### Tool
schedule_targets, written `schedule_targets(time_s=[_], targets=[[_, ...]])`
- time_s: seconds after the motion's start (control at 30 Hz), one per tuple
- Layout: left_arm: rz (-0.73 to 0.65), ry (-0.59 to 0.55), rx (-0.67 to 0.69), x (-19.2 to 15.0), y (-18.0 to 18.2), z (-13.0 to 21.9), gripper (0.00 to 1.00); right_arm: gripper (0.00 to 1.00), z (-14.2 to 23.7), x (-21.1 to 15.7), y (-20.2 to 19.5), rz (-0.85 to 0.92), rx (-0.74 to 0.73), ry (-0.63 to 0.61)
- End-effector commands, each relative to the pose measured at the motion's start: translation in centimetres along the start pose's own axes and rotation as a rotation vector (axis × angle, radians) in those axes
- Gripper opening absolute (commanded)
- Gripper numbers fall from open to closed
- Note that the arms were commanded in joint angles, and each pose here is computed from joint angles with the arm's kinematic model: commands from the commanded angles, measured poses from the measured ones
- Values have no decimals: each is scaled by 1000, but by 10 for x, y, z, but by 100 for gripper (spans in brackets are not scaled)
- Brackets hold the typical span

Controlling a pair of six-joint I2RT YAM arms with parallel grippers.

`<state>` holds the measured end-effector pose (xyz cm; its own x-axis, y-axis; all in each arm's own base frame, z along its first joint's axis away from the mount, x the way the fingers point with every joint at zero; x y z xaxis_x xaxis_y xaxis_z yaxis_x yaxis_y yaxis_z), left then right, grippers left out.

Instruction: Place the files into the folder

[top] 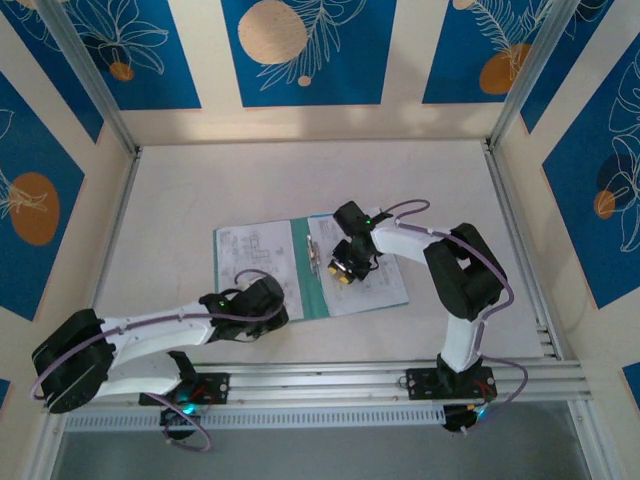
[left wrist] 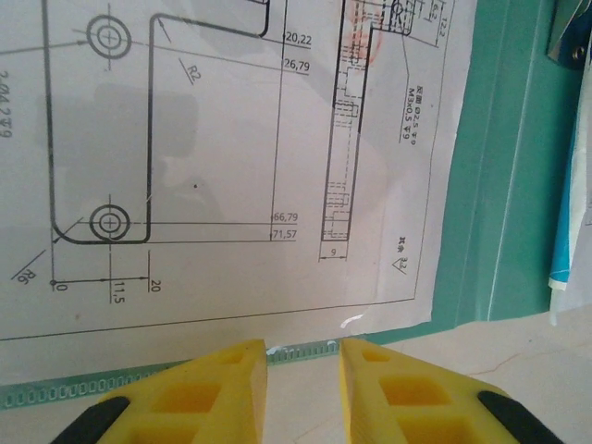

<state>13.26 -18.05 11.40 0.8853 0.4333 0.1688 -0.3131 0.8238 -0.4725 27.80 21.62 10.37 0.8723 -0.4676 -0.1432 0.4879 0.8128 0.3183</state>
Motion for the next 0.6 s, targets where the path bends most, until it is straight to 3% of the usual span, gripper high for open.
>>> schedule_targets(time_s=[0.0,0.57], targets=[[7,-22,48,3,9,2,26,28,-5,1,1,-21,-14,29],[1,-20,46,2,7,0,26,30,17,4,9,24,6,-23]])
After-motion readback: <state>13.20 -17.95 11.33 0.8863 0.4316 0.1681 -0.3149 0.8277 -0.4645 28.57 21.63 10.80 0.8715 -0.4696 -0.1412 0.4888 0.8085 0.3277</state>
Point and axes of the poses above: each hand's point on the last joint's axis, 136 mm out from that joint toward the fingers, its own z axis back along the fingers, its own y axis along the line the jaws close on, x = y × z, the point moved 9 cm from there along z, back along the fingers, and after that the axes turned 6 degrees about z, right-handed, at the moved point
